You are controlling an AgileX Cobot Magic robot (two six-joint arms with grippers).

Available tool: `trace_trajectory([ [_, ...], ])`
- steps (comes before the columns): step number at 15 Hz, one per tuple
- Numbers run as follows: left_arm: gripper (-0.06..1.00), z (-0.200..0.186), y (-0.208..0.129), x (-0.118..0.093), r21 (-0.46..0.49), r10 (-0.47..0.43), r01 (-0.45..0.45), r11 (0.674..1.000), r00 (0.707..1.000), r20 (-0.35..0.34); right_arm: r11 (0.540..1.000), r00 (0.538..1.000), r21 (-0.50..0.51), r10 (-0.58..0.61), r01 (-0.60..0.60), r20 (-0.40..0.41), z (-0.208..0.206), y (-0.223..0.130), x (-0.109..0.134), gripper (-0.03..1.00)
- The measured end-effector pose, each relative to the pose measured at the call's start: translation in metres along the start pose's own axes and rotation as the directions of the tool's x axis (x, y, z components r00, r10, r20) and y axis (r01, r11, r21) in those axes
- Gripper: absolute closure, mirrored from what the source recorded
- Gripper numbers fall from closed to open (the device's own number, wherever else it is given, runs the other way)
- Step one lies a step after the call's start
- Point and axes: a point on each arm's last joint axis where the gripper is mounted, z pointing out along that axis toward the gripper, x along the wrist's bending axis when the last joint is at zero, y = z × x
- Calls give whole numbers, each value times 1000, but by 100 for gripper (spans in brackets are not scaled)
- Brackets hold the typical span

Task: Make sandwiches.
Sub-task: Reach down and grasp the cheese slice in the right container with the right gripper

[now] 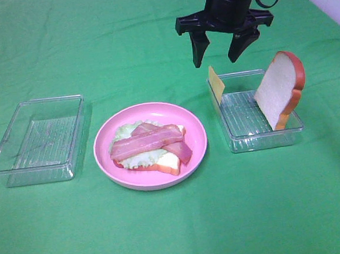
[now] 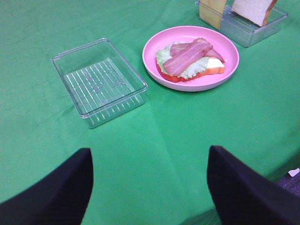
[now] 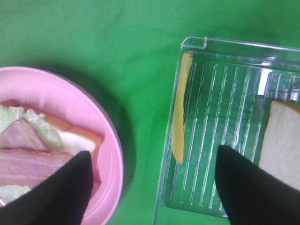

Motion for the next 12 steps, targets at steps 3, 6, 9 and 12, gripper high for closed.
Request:
trace_trajectory([
  [3, 29, 0, 0, 0, 0, 0, 0, 1000, 1000, 0, 1000, 999, 19, 17, -16, -28, 20, 6, -6, 28],
  [6, 29, 0, 0, 0, 0, 0, 0, 1000, 1000, 0, 999, 999, 32, 18, -17, -30, 34, 8, -7, 31],
  [9, 29, 0, 0, 0, 0, 0, 0, 1000, 1000, 0, 999, 999, 48, 20, -19, -26, 48, 9, -9, 37],
  [12, 29, 0, 0, 0, 0, 0, 0, 1000, 1000, 0, 998, 1000, 54, 16, -15, -12, 52, 9, -10, 52],
])
